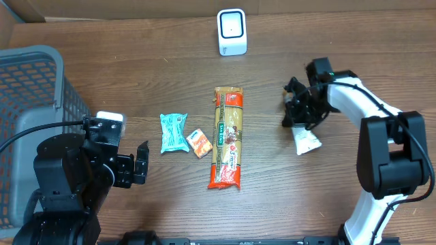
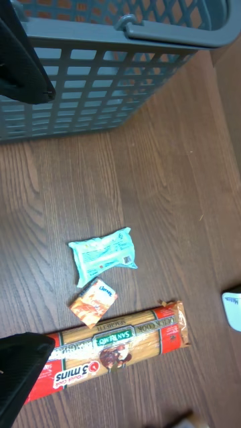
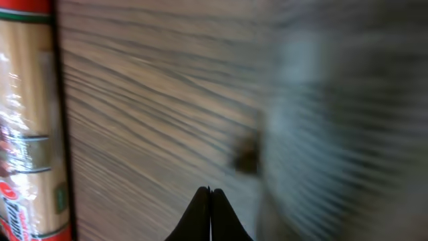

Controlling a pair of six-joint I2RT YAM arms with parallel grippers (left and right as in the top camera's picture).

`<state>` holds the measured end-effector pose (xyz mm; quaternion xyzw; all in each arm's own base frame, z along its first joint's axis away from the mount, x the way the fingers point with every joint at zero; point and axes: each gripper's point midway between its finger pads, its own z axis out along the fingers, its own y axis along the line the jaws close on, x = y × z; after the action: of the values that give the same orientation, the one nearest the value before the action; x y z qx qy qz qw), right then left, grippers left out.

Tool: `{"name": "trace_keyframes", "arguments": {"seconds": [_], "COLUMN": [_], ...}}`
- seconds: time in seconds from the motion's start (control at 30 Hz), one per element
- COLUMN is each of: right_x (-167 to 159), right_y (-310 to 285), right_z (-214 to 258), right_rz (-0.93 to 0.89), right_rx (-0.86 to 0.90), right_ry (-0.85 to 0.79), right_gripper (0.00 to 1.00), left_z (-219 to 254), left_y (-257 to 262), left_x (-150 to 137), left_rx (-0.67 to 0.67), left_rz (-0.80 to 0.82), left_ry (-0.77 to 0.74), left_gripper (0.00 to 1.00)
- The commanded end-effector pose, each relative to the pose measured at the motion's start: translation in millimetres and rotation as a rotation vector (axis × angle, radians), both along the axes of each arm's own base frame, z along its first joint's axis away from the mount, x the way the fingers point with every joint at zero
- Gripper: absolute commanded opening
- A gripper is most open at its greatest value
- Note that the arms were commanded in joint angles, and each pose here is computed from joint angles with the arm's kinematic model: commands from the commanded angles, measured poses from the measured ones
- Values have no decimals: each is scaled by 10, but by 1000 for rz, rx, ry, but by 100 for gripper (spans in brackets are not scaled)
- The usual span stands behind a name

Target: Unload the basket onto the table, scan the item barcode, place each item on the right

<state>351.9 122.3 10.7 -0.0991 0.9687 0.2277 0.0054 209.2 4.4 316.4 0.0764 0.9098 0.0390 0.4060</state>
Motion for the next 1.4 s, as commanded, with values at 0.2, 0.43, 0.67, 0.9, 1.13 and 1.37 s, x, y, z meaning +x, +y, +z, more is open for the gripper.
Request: {"name": "trace_keyframes", "arguments": {"seconds": [0.2,0.43,0.67,0.9,1.13,1.37], "right_x": [-57,202,197,-68,-131,-161], "right_y": [3,81,-345,-579,-555,-526], "right_z": [33,968,1559,1285,897,734], "right_rz": [-15,-36,-237,-214,-92,-76], "right_rx": [99,147,-119,-325,-313,-223], "right_ry": [15,-75,-150,-67,-65,-59], "right_gripper": [4,9,25,59,83,89], "left_z": [15,15,15,15,15,15], "left_y": [24,24,24,24,24,24], "left_x": [3,3,3,3,3,3], "left_rx": [23,23,23,23,23,23], "left_rz": [-4,-4,-4,-4,-4,-4], "left_ry": [-5,-5,-5,-5,-5,-5], "left_gripper": [100,100,100,100,100,100]}}
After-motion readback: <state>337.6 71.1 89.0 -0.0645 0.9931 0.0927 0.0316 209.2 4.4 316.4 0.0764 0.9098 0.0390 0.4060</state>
